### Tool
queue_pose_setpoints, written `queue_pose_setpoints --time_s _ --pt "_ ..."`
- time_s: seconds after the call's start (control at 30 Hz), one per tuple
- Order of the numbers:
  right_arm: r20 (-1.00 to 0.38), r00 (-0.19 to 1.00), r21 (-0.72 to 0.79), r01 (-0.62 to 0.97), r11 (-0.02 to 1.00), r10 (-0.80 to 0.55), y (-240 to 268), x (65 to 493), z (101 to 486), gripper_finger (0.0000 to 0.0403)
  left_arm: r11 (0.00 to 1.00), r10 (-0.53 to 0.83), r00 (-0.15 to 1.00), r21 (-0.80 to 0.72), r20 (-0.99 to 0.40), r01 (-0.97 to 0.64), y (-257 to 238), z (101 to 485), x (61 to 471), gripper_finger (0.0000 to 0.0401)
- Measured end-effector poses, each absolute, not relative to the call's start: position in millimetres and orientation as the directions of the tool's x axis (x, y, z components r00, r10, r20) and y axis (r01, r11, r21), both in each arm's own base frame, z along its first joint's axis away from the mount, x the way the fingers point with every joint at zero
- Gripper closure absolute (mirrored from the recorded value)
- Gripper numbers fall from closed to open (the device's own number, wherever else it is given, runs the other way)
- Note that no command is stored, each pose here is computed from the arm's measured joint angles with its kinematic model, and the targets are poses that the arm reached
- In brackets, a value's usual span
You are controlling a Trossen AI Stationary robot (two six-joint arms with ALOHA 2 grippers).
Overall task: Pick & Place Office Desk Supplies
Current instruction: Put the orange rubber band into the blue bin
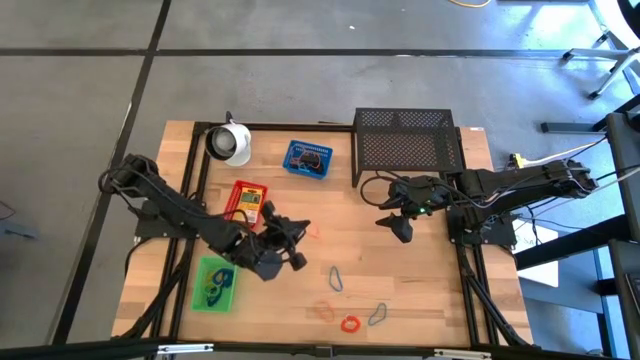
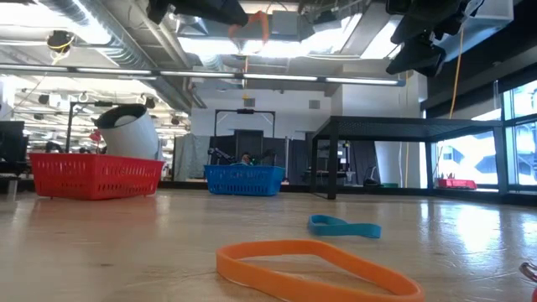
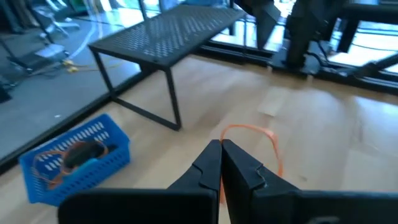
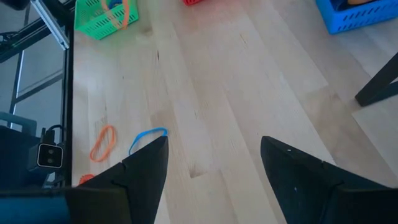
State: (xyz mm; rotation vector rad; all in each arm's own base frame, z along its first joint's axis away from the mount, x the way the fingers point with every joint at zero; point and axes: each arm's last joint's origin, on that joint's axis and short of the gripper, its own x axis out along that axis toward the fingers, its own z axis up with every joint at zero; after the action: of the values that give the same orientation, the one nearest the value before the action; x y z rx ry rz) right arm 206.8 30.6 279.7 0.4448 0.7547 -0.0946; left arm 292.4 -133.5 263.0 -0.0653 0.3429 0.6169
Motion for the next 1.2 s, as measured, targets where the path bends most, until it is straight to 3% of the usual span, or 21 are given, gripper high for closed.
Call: queue_pose_setpoints --time_s 0.3,0.53,0.83,1.2 --pt "-0.680 0.729 0.356 0.240 0.903 0.074 31 207 280 0.0144 0.715 0.681 0.672 0.064 -0.291 -0.697 -103 264 303 0.0399" --pt "-0.680 0.729 0.356 0.240 0.903 0.074 31 207 280 0.0144 0.593 0.782 0.540 0.104 -0.311 -0.799 -41 264 318 0.0399" --pt "-0.680 0.729 0.356 0.240 0.903 0.075 31 207 280 0.0144 0.662 0.697 0.524 0.157 -0.490 -0.733 46 259 323 0.0399" --pt "-0.677 0.732 0.358 0.238 0.903 0.075 31 207 280 0.0144 0.788 0.550 0.588 0.134 -0.593 -0.601 109 265 305 0.0400"
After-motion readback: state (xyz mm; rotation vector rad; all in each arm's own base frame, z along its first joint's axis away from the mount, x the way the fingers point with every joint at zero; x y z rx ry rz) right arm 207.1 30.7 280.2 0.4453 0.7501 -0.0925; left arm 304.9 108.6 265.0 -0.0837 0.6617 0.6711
